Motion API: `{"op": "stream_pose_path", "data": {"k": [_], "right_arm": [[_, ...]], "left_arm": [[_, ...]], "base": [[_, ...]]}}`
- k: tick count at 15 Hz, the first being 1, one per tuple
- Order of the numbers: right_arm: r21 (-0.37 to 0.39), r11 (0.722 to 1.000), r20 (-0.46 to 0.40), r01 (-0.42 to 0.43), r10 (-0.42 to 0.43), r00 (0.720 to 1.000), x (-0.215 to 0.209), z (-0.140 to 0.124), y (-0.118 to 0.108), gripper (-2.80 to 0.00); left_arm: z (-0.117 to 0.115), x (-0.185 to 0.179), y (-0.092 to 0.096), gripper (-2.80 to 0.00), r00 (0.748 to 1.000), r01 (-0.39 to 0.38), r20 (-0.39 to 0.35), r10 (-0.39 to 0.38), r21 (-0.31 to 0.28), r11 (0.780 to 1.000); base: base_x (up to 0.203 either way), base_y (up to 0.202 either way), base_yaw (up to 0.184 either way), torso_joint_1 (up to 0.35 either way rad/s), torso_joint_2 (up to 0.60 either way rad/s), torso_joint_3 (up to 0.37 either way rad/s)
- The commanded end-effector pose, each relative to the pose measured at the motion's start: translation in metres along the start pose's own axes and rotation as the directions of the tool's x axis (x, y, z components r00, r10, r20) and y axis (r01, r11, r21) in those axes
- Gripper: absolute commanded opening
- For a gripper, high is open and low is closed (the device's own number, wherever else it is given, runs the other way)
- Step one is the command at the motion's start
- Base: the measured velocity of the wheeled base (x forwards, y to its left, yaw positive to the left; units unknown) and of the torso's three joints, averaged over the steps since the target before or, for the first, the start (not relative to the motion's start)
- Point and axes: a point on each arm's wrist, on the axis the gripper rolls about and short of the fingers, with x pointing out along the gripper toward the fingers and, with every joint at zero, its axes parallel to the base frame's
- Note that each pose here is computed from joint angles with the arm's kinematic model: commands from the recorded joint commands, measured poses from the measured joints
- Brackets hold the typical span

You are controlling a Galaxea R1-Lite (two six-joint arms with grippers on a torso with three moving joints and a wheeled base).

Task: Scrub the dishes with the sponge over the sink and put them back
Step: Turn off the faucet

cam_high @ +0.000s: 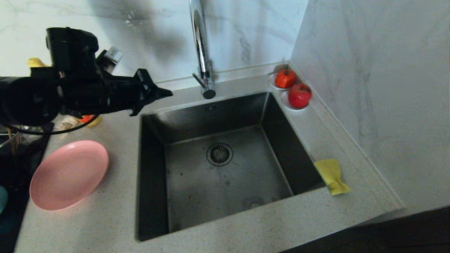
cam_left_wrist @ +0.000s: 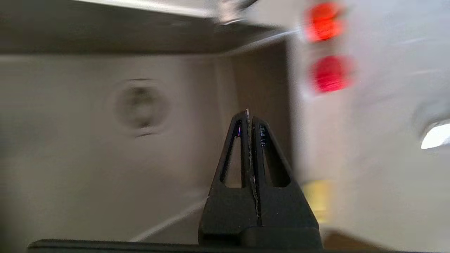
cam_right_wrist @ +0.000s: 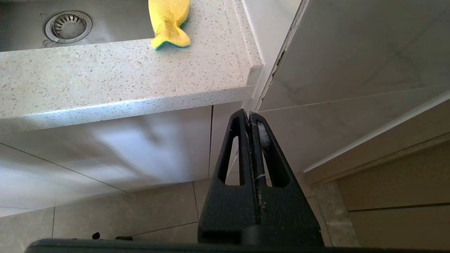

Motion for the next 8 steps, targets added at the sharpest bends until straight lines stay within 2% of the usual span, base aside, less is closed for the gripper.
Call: {"op": "stream_pose_path", "data": {"k": [1, 3, 5, 6, 8], "right_arm": [[-0.001, 1.000, -0.002, 0.000, 0.000, 1.000, 0.000, 0.000, 0.000, -2.80], [-0.001, 1.000, -0.002, 0.000, 0.000, 1.000, 0.000, 0.000, 0.000, -2.80], [-0.001, 1.000, -0.002, 0.000, 0.000, 1.000, 0.000, 0.000, 0.000, -2.80], [-0.001, 1.000, -0.002, 0.000, 0.000, 1.000, 0.000, 0.000, 0.000, -2.80], [-0.001, 1.000, -0.002, 0.000, 0.000, 1.000, 0.000, 0.000, 0.000, -2.80]], "left_arm": [[-0.003, -0.051, -0.013, -2.80, 0.980, -0.178, 0.116, 0.164, 0.121, 0.977], [-0.021, -0.074, -0.009, -2.80, 0.949, -0.304, 0.141, 0.280, 0.188, 0.934], [-0.036, -0.102, -0.009, -2.80, 0.912, -0.401, 0.192, 0.362, 0.236, 0.885], [-0.044, -0.115, -0.009, -2.80, 0.889, -0.450, 0.220, 0.402, 0.246, 0.859], [-0.058, -0.142, -0.008, -2.80, 0.822, -0.559, 0.292, 0.489, 0.255, 0.789]], "base": [[0.000, 0.000, 0.000, 0.000, 0.00, 0.000], [0.000, 0.000, 0.000, 0.000, 0.00, 0.000], [0.000, 0.000, 0.000, 0.000, 0.00, 0.000], [0.000, 0.000, 0.000, 0.000, 0.00, 0.000], [0.000, 0.000, 0.000, 0.000, 0.00, 0.000]]}}
